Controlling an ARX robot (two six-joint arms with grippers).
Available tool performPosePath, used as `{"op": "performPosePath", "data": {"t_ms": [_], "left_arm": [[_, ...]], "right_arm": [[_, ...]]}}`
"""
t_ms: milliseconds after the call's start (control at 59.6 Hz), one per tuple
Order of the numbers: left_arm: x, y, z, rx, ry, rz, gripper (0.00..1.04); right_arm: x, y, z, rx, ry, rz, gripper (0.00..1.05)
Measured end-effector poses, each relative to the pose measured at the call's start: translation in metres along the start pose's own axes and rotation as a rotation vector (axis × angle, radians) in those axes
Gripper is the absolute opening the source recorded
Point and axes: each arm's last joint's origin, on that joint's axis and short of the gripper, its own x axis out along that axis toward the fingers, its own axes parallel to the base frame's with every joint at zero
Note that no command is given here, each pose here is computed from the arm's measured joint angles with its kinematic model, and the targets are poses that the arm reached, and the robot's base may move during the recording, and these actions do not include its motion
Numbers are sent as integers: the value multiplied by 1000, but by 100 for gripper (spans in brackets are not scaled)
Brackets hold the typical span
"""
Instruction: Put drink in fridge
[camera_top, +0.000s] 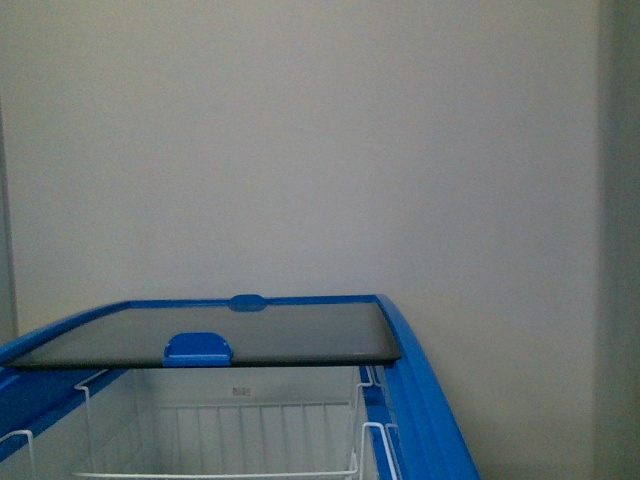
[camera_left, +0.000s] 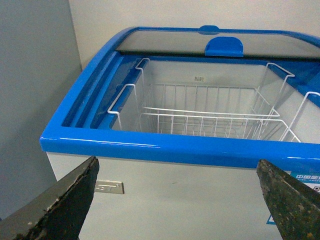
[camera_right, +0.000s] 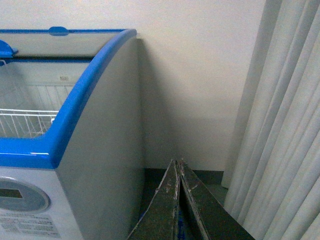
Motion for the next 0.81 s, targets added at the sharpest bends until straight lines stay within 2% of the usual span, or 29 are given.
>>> {"op": "performPosePath", "data": {"t_ms": [218, 722, 806], "left_arm": [[0, 0, 0, 0, 0, 0, 97], [0, 0, 0, 0, 0, 0, 97], [0, 0, 0, 0, 0, 0, 97]], "right_arm": [[0, 0, -10, 0, -3, -2, 3], [-1, 0, -10, 0, -13, 1, 3], [-1, 0, -10, 0, -13, 0, 16]]}}
